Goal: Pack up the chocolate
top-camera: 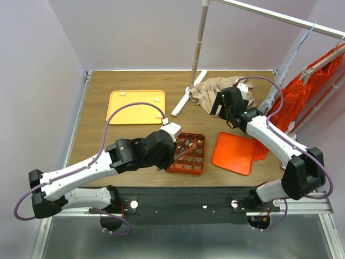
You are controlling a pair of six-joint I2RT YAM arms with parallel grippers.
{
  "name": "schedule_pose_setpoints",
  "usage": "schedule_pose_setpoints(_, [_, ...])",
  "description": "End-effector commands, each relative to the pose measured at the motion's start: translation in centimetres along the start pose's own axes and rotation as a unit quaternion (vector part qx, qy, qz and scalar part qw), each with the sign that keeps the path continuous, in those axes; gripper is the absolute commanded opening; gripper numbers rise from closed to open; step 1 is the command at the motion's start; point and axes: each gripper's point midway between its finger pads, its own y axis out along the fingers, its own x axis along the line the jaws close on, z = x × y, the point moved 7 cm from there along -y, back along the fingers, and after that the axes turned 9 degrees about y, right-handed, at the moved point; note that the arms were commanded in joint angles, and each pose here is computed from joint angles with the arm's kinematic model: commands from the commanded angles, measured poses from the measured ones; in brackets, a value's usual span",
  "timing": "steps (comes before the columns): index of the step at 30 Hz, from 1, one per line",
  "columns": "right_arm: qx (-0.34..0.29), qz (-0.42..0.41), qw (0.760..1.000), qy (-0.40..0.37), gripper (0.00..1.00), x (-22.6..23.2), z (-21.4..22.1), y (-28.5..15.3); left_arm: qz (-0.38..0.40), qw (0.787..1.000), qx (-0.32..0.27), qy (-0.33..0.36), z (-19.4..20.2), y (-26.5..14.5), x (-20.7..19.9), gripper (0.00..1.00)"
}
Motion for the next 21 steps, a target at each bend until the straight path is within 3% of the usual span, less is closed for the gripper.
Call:
schedule_pose_setpoints(1, [0.011, 0.008, 1.000, -0.001, 0.98, -0.1, 0.2, 0.2, -0.023, 1.000, -0.007, -0.010, 0.0, 0.2, 0.2, 0.17])
schedule_pose_setpoints(18, [0.016, 0.014, 1.000, -0.006, 0.98, -0.3, 0.7, 0.6, -0.022, 1.000, 0.009, 0.001, 0.8, 1.3, 0.1, 0.18])
schedule_pose_setpoints(21, [0.016, 0.014, 1.000, -0.006, 0.98, -0.3, 0.7, 0.6, -0.018, 1.000, 0.006, 0.004, 0.6, 1.3, 0.0, 0.28])
